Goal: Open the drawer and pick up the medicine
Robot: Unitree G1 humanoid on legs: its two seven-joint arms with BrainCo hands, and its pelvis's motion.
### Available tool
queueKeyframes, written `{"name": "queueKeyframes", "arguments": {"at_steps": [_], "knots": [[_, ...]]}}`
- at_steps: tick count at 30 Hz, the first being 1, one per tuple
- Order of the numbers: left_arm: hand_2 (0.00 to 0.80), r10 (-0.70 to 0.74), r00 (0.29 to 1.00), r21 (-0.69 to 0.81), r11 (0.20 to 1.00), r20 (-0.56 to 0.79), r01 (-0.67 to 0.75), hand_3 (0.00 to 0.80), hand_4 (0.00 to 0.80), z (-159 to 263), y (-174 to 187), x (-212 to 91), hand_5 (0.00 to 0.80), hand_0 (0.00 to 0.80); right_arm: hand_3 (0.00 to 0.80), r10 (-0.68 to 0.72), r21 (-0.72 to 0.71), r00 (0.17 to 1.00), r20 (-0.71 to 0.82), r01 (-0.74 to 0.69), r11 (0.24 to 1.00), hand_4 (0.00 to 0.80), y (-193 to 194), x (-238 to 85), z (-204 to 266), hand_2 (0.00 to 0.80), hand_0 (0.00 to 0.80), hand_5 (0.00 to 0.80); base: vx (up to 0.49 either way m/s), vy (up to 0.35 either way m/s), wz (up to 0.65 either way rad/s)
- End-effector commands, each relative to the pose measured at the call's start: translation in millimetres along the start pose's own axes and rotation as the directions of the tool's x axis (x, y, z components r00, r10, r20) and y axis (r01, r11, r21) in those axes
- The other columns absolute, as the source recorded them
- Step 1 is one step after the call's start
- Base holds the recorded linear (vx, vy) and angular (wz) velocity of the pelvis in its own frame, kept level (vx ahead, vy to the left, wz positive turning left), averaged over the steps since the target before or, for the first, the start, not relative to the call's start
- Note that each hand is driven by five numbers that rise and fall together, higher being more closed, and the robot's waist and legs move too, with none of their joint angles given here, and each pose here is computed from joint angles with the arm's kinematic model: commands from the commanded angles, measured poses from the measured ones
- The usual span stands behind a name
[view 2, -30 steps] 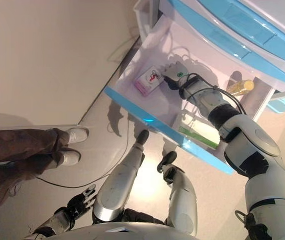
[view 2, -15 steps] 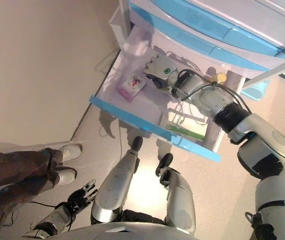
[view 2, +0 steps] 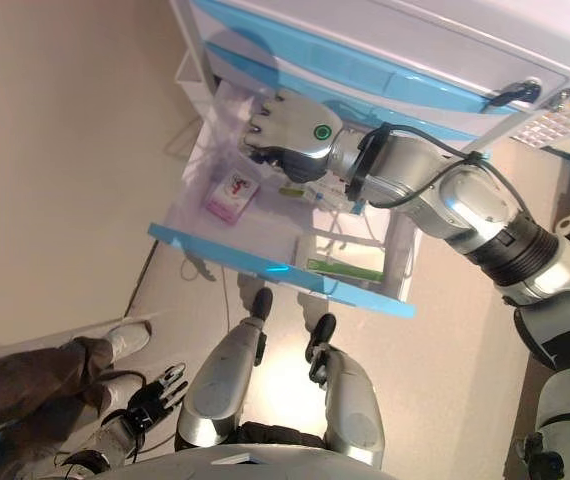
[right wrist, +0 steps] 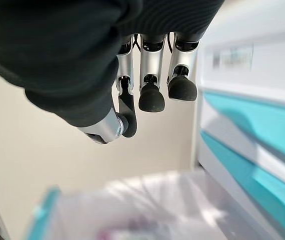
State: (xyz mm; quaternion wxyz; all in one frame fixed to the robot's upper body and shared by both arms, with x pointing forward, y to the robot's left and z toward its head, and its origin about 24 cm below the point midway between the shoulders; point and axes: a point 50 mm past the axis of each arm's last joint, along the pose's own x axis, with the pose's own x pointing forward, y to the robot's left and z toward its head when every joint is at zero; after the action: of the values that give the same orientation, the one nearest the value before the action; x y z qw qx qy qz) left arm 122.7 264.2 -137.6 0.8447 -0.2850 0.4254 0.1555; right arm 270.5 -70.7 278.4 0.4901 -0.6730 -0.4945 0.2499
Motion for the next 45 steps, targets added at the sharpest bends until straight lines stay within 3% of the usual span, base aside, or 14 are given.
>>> {"name": "queueKeyframes", "arguments": {"at_steps": [1, 13, 21, 33, 45], "knots": [[0.0, 0.097, 0.984, 0.013, 0.995, -0.147, -0.096, 0.0, 0.0, -50.4, 33.0, -22.7, 0.0, 0.0, 0.8, -0.06, 0.144, 0.992, 0.115, 0.043, 0.989, 0.8, -15.3, -9.3, 19.0, 0.8, 0.8, 0.8, 0.081, 0.002, -0.17], [0.0, 0.162, 0.961, -0.005, 0.986, -0.224, -0.167, 0.0, 0.0, -76.7, 35.6, -28.3, 0.0, 0.0, 0.8, -0.209, 0.403, 0.941, 0.265, 0.088, 0.911, 0.8, -49.1, -29.3, 50.2, 0.8, 0.8, 0.8, 0.067, 0.0, -0.12], [0.0, 0.193, 0.945, -0.004, 0.98, -0.264, -0.201, 0.0, 0.0, -89.1, 37.1, -32.0, 0.0, 0.0, 0.8, -0.286, 0.485, 0.944, 0.166, 0.175, 0.857, 0.8, -54.5, -34.6, 44.2, 0.8, 0.8, 0.8, 0.071, -0.012, -0.11], [0.0, 0.252, 0.919, 0.006, 0.965, -0.304, -0.263, 0.0, 0.0, -94.2, 52.5, -42.6, 0.0, 0.0, 0.8, -0.385, 0.32, 0.887, -0.255, 0.454, 0.832, 0.8, -66.4, -39.3, -26.5, 0.8, 0.8, 0.8, 0.066, -0.009, -0.03], [0.0, 0.289, 0.902, 0.022, 0.954, -0.319, -0.298, 0.0, 0.0, -85.3, 65.3, -48.9, 0.0, 0.0, 0.8, -0.362, 0.115, 0.754, -0.548, 0.496, 0.86, 0.8, -69.6, -53.5, -101.2, 0.8, 0.8, 0.8, 0.059, 0.014, 0.05]]}}
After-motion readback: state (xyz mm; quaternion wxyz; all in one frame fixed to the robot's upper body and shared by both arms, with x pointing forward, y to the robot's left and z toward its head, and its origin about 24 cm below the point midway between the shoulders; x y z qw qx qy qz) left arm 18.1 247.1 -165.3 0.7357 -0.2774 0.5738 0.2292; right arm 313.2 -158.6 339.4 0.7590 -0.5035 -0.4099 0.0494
